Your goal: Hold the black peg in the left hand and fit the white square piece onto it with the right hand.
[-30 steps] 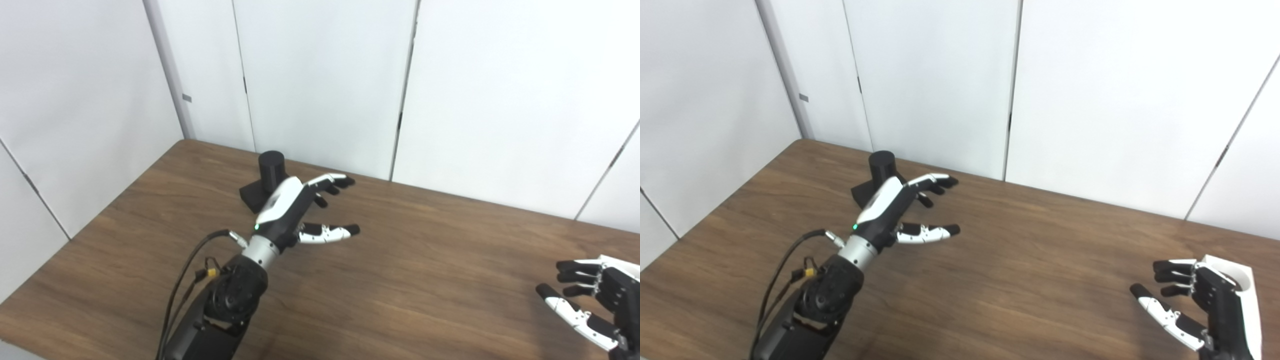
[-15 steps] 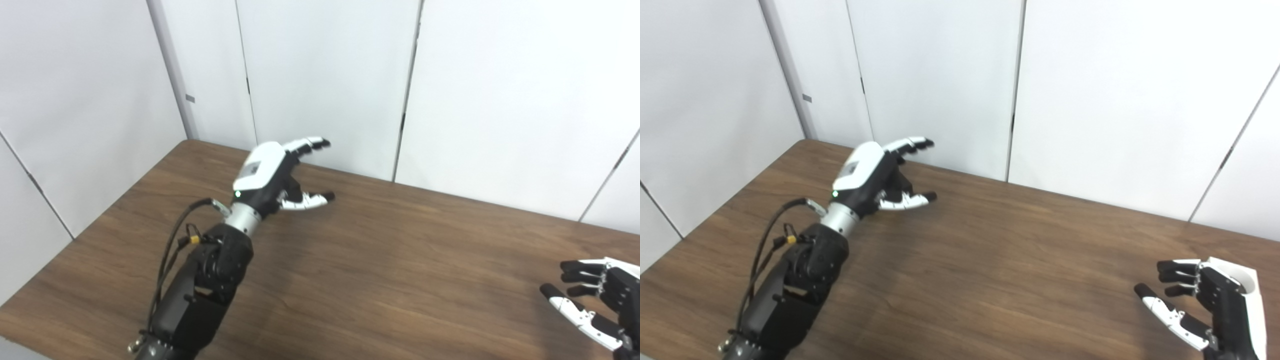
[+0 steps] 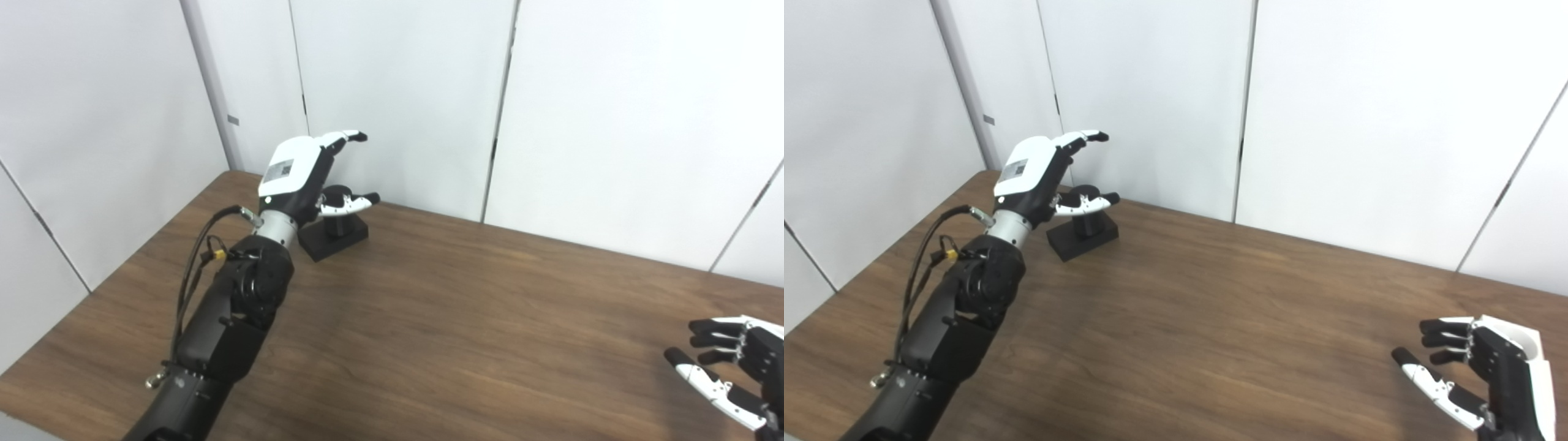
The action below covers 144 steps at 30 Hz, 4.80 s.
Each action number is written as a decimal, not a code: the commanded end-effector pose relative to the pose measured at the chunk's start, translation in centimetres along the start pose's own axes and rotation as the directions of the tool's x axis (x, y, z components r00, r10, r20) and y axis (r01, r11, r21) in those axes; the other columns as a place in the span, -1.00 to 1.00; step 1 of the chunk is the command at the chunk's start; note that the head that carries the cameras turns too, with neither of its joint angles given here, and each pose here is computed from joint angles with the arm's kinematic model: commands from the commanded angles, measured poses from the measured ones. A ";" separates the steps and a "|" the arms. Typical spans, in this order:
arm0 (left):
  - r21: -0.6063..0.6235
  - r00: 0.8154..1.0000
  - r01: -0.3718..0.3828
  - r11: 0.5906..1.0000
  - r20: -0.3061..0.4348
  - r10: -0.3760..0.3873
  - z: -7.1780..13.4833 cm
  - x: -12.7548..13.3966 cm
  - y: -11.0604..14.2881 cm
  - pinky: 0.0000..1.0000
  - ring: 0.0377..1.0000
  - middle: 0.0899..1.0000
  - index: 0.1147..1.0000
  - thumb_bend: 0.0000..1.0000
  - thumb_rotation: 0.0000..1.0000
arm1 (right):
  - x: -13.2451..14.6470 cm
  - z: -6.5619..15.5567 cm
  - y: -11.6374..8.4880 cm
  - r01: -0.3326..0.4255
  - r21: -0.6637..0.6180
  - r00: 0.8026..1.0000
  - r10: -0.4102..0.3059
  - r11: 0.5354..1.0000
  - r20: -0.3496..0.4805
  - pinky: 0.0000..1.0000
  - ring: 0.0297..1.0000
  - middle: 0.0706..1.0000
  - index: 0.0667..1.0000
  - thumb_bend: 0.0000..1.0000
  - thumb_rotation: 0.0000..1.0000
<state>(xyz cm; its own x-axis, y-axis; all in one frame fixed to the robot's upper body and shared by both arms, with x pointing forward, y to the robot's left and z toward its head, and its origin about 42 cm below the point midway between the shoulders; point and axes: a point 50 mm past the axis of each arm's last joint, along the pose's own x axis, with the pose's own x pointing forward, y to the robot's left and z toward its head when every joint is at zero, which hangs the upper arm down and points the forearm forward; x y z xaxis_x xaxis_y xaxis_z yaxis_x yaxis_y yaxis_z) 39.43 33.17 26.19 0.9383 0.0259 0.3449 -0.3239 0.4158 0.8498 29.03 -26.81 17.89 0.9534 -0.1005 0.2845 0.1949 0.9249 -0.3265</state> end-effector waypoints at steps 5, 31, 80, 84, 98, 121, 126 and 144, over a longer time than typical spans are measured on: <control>0.063 0.995 -0.097 0.993 -0.002 0.097 -0.5 2.5 2.4 0.44 0.72 0.71 0.56 0.56 -0.40 | 1.0 1.7 -0.4 0.016 -0.003 0.995 -0.016 1.000 0.094 -0.12 0.08 0.11 -0.10 -0.02 -0.77; 0.262 0.966 0.121 0.957 -0.255 -0.052 -2.7 3.8 1.3 0.78 1.00 0.96 0.73 0.93 0.18 | 0.8 1.7 -0.6 0.029 0.018 0.995 -0.030 0.999 0.095 -0.10 0.12 0.19 -0.10 -0.02 -0.77; 0.245 0.876 0.353 0.903 -0.424 -0.228 -5.4 4.5 -2.6 0.86 1.00 1.00 0.73 0.95 0.25 | 0.1 2.6 -0.6 0.055 0.011 0.998 -0.056 0.998 0.019 -0.01 0.14 0.30 -0.09 -0.02 -0.77; 0.236 0.871 0.369 0.899 -0.425 -0.246 -5.4 4.5 -3.0 0.86 1.00 1.00 0.72 0.97 0.24 | 0.1 2.6 -0.6 0.057 0.016 0.998 -0.057 0.998 0.020 -0.03 0.13 0.30 -0.09 -0.02 -0.77; 0.250 0.864 0.410 0.877 -0.415 -0.285 -5.2 4.6 -4.8 0.92 1.00 1.00 0.70 0.94 0.25 | -0.1 2.8 -1.0 0.061 0.016 0.998 -0.061 0.998 0.020 -0.07 0.11 0.29 -0.09 -0.01 -0.77; 0.270 0.863 0.429 0.862 -0.403 -0.303 -5.3 4.8 -6.1 0.85 1.00 0.93 0.54 0.66 -0.06 | -0.4 3.2 -1.1 0.065 0.023 0.998 -0.065 0.998 0.005 -0.10 0.12 0.31 -0.09 -0.02 -0.77; 0.248 0.875 0.410 0.878 -0.380 -0.301 -5.3 4.8 -5.8 0.80 0.95 0.83 0.22 0.57 -0.31 | -0.3 3.0 -1.3 0.061 0.013 0.998 -0.061 0.998 0.015 -0.10 0.12 0.31 -0.09 -0.02 -0.77; 0.203 0.892 0.384 0.901 -0.332 -0.306 -5.6 3.6 -5.4 0.56 0.78 0.64 -0.16 0.05 -0.86 | -0.1 2.6 -1.3 0.062 0.027 0.998 -0.062 0.998 0.010 -0.06 0.15 0.34 -0.09 -0.02 -0.77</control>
<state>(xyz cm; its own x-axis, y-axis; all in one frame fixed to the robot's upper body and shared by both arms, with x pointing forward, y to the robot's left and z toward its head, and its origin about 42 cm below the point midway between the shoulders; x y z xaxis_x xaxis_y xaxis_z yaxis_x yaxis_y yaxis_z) 44.58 35.42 17.89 0.9611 0.2090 -0.1807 0.1317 0.2286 0.9646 27.61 -26.98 19.06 0.9589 -0.1704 0.2271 0.2338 0.9277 -0.2911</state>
